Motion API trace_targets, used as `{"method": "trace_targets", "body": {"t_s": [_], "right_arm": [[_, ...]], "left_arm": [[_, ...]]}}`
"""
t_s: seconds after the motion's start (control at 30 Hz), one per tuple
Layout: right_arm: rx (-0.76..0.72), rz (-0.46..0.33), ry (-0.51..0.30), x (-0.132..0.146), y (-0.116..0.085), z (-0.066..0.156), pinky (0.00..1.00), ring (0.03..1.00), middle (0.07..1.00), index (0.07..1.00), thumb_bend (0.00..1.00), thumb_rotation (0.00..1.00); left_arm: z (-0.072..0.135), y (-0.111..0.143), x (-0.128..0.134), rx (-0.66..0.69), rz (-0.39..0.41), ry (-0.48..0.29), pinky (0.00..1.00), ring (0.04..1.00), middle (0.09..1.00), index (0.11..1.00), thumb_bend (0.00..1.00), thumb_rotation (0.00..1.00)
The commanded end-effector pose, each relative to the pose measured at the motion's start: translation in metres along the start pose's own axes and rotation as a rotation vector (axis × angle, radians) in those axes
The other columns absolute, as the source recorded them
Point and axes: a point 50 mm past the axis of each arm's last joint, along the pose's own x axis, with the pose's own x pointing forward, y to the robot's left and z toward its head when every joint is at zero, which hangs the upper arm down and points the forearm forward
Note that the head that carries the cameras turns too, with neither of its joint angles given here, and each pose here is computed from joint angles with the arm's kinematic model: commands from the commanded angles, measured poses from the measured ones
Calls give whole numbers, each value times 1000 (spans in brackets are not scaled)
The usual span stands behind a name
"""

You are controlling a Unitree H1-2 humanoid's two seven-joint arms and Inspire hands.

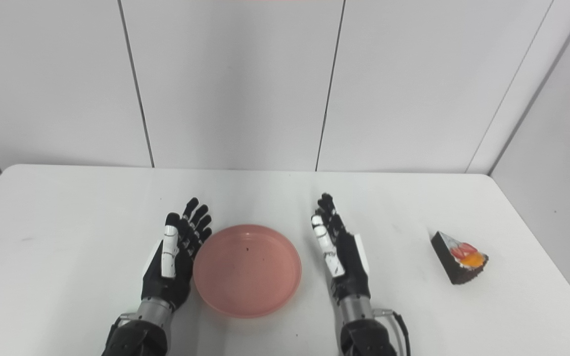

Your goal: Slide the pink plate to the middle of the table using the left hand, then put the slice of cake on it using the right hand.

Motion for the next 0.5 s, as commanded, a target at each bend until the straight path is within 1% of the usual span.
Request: {"method": "trace_targets", "body": {"t_s": [0.0,0.07,0.1,0.13,0.17,0.23,0.27,0.3,0.33,0.37,0.47], "right_arm": [[-132,22,-92,21,-22,30,890,913,912,921,543,802],[-258,9,-113,28,-41,46,854,890,884,888,539,720],[-324,-6,-115,30,-51,55,824,871,869,872,568,664],[-388,-26,-116,33,-61,64,815,864,864,868,582,629],[-427,-40,-116,34,-67,69,800,854,857,862,597,572],[-616,-89,-86,37,-88,84,783,839,846,855,610,487],[-728,-128,-69,37,-97,90,761,828,843,850,618,423],[-812,-164,-53,37,-106,96,738,825,842,830,643,323],[-865,-198,-40,36,-114,100,734,828,847,820,652,269],[-898,-224,-23,36,-121,103,726,826,845,807,655,242],[-971,-271,51,35,-138,113,715,821,839,798,649,250]], "left_arm": [[-16,11,-12,15,29,42,1000,984,974,963,728,1000],[-14,15,-11,23,33,36,1000,987,974,963,718,1000],[-14,19,-11,34,32,31,1000,989,976,966,711,1000],[-13,22,-11,45,33,26,1000,990,977,969,710,1000],[-13,24,-11,51,33,23,994,986,974,969,711,1000],[-13,31,-11,58,36,15,986,979,969,967,717,1000],[-12,34,-11,56,36,14,979,973,964,962,720,1000],[-11,37,-12,54,37,14,976,971,964,962,725,1000],[-11,39,-13,53,38,13,973,970,964,961,727,1000],[-10,41,-13,52,39,14,971,969,963,960,725,1000],[-7,46,-14,57,32,18,971,970,964,957,724,1000]]}}
